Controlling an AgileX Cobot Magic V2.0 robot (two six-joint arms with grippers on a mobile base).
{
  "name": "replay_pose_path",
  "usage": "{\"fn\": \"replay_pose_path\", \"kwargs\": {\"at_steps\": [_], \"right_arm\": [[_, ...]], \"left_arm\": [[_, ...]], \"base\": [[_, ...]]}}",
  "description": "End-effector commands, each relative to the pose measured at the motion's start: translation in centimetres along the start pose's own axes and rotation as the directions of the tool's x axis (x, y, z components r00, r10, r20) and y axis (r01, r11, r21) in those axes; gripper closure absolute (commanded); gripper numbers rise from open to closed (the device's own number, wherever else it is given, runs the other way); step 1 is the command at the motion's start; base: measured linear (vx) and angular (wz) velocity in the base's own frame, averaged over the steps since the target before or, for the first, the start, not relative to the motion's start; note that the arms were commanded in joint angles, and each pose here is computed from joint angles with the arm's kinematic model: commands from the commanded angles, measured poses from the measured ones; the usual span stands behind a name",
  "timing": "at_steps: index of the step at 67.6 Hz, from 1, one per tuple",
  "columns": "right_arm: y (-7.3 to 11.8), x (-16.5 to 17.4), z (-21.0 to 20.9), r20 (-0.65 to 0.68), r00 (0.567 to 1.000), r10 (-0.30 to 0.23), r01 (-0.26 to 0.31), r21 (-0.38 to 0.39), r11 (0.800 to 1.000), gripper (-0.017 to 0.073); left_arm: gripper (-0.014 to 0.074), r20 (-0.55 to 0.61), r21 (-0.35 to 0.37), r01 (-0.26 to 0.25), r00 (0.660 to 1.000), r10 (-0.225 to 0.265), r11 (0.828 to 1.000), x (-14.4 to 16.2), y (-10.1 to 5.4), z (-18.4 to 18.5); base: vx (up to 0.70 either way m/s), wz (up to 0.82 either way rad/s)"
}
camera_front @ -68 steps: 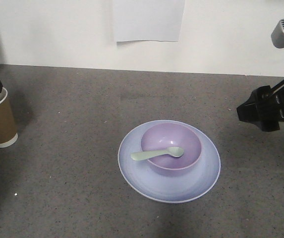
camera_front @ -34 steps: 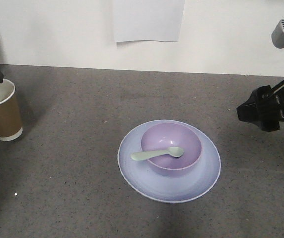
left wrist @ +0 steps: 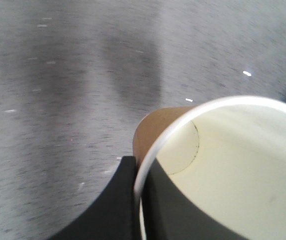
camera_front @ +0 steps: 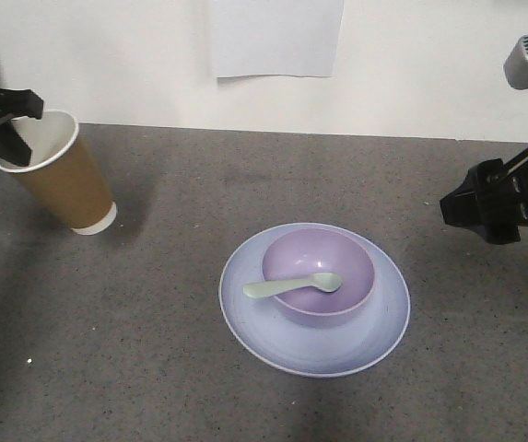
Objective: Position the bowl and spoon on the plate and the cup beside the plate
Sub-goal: 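Slide the brown paper cup toward the plate with the left gripper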
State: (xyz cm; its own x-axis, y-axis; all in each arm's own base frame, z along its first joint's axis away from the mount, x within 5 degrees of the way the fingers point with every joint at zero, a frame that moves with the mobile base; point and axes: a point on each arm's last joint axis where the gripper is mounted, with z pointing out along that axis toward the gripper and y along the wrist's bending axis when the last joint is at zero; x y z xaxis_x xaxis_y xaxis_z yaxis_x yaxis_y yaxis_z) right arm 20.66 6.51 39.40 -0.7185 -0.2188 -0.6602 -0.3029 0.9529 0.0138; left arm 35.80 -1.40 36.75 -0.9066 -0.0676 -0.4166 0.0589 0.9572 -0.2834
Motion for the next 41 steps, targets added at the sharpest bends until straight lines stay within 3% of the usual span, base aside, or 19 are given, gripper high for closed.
{"fn": "replay_pose_path", "kwargs": {"at_steps": [1,21,41], "right_arm": [[-0.1,-0.9,-1.3,0.097,0.995,-0.004,0.003,0.007,1.000,0.0003],[-0.1,-0.9,-1.3,0.097,0.995,-0.004,0.003,0.007,1.000,0.0003],[-0.1,-0.9,-1.3,0.097,0.995,-0.004,0.003,0.007,1.000,0.0003]], "left_arm": [[0.0601,0.057,0.060,-0.073,0.996,0.069,0.996,0.4,-3.2,-2.0],[0.0601,0.025,0.118,-0.194,0.981,0.193,0.974,1.5,-8.0,-0.8],[0.0601,-0.027,0.106,-0.229,0.972,0.233,0.968,3.0,-9.2,1.9]], "base": [[0.00,0.00],[0.00,0.00],[0.00,0.00]]}}
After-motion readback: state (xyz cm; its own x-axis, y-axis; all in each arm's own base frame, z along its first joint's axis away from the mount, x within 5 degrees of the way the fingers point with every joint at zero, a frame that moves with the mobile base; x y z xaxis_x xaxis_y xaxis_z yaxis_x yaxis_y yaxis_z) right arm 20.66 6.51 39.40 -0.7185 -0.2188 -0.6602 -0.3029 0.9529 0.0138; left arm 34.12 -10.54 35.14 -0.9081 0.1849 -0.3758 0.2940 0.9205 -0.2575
